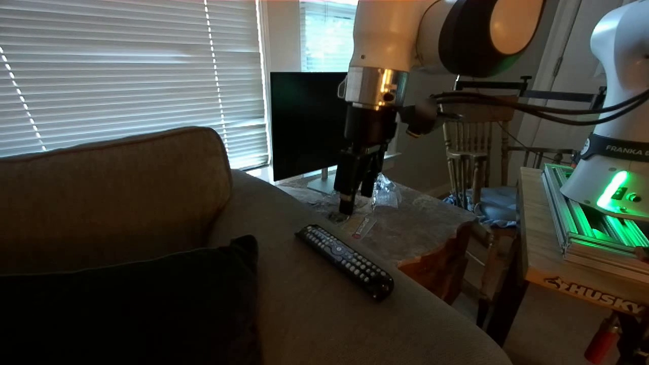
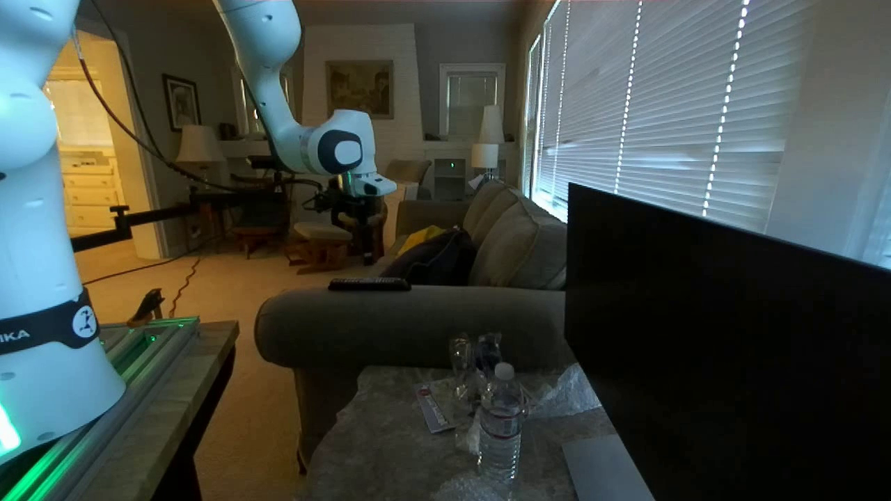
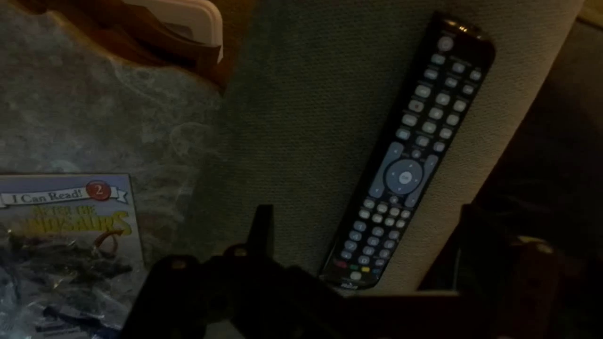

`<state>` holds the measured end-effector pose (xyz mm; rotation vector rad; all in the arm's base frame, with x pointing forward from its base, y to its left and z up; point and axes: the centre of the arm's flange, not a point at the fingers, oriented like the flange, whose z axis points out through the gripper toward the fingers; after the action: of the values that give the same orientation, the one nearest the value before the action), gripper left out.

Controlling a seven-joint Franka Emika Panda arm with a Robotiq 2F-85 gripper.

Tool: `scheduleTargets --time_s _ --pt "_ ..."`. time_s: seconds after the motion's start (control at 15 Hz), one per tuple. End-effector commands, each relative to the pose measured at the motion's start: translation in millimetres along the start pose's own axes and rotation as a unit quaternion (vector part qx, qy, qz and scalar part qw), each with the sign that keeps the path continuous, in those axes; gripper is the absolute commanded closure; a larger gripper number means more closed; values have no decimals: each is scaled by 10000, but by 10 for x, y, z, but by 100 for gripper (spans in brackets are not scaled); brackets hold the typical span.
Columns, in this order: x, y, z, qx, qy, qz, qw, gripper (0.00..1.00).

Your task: Put the remote on the couch

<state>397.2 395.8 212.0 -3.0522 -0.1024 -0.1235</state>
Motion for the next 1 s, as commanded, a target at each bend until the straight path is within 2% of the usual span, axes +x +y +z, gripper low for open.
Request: scheduleTargets --time_s 0.0,0.47,0.73,0.8,0.93 --pt "-119 329 -468 -14 62 -385 9992 0" --pt "-214 1056 -956 145 -54 -910 9957 0" --pt "-351 1458 -1074 760 -131 -1734 9818 0" --pt "-228 999 -884 402 -57 -1363 9898 0" --pt "-314 970 -930 520 -54 -1574 9861 0"
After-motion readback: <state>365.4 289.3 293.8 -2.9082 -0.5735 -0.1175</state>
